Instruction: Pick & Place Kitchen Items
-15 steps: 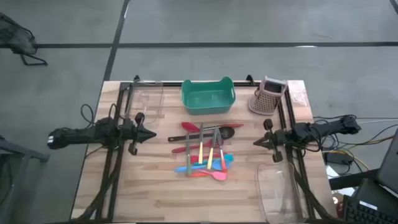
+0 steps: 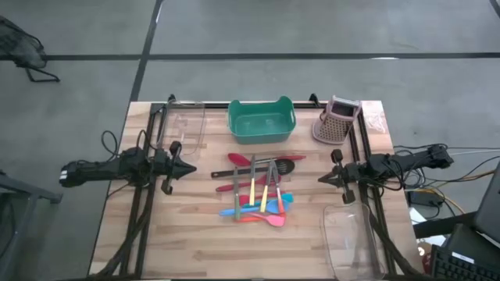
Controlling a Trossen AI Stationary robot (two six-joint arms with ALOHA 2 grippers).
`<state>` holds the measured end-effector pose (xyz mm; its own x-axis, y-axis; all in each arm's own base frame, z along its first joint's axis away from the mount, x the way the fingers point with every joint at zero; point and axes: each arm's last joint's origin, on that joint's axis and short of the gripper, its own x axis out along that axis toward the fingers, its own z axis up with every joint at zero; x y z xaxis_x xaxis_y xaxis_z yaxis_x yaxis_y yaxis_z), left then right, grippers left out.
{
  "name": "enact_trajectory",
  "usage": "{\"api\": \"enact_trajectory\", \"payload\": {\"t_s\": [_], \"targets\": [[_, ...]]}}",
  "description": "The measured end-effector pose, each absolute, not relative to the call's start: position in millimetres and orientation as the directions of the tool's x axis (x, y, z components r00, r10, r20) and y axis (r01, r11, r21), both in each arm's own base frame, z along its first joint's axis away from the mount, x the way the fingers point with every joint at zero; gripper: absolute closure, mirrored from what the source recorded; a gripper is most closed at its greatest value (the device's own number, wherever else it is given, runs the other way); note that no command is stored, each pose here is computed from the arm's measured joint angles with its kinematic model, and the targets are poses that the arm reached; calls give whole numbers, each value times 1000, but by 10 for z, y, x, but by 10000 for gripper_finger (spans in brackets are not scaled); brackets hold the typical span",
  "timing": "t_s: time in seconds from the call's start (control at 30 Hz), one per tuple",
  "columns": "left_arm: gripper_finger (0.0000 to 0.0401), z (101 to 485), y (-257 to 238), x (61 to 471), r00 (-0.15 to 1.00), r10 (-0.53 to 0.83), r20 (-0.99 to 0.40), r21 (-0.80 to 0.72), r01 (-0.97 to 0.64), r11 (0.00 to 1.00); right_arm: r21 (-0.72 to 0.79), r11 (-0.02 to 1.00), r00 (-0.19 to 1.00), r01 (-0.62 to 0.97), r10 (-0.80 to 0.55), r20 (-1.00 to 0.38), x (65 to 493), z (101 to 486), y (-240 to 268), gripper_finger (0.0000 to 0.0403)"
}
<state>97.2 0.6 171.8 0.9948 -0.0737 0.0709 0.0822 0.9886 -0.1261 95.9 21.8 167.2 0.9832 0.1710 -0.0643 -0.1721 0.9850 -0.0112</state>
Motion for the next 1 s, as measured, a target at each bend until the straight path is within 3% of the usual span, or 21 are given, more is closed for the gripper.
{"api": "enact_trajectory", "payload": {"t_s": [0.53,0.67,0.83,1.0], "targets": [[387,1718,6,972,995,-74,71,-126,82,989,-44,984,984,-173,171,-49,960,1687,218,394],[387,1718,6,972,995,-74,71,-126,82,989,-11,985,985,-172,172,26,961,1759,218,394],[387,1718,7,972,995,-73,71,-126,82,989,65,990,965,-121,102,242,936,1970,193,394],[387,1718,7,972,995,-73,71,-126,82,989,247,969,926,17,-109,361,910,2103,128,394]]}}
